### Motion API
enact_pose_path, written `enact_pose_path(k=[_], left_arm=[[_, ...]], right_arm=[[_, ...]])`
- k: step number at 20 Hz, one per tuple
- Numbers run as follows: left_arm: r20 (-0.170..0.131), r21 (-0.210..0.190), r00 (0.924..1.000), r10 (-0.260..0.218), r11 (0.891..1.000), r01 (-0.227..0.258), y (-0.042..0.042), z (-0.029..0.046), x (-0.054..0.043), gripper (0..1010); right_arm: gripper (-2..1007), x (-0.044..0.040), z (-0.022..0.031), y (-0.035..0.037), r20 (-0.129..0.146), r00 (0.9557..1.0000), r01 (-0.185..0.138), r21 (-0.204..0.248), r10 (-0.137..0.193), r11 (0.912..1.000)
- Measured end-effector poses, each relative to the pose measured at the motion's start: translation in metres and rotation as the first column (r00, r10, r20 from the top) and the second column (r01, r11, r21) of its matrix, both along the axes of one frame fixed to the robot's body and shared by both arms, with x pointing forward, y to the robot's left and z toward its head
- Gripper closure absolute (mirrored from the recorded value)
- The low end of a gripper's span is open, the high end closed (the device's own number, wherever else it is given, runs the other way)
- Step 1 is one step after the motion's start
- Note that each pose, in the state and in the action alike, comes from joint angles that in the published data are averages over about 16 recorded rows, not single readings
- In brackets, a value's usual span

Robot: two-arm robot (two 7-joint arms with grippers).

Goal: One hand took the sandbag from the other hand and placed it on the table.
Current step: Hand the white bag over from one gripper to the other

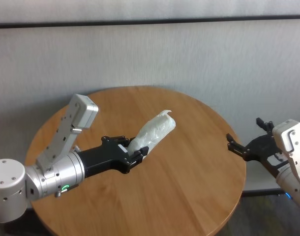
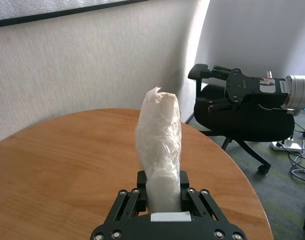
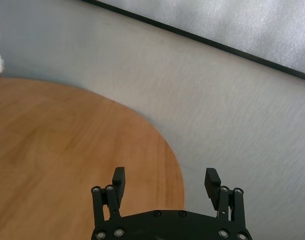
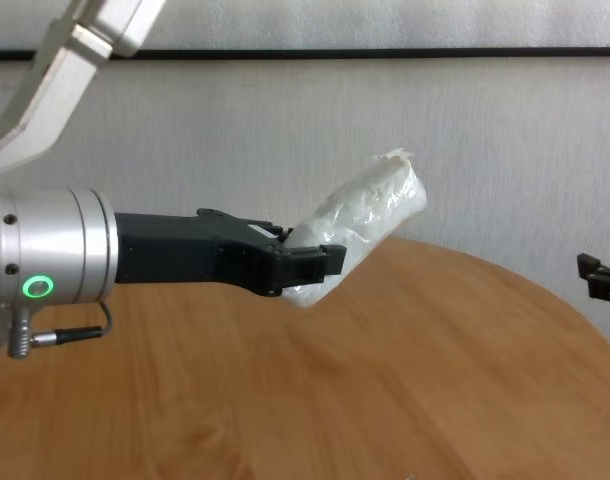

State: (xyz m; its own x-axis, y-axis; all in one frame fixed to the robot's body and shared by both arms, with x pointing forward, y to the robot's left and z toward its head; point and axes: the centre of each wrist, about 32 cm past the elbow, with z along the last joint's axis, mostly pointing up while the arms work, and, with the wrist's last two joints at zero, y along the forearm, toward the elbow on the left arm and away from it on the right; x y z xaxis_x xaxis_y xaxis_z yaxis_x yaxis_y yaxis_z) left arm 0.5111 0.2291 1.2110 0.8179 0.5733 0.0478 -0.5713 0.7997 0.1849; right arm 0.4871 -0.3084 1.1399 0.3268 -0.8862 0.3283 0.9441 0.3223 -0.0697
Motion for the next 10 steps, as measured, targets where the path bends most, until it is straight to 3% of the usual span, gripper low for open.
enact_pose_path(k=[5, 10], left_arm=[[0.0, 0.0, 1.0, 0.0, 1.0, 0.0, 0.0001, -0.0001, 0.0, 629], [-0.001, 0.0, 1.0, -0.001, 1.0, 0.001, 0.0002, -0.0002, 0.0, 630]], right_arm=[[4, -0.0024, 0.0007, 0.0008, -0.012, 0.9994, -0.032, 0.069, 0.033, 0.9971], [4, -0.006, 0.0023, 0.0017, -0.017, 0.9976, -0.064, 0.167, 0.068, 0.9839]])
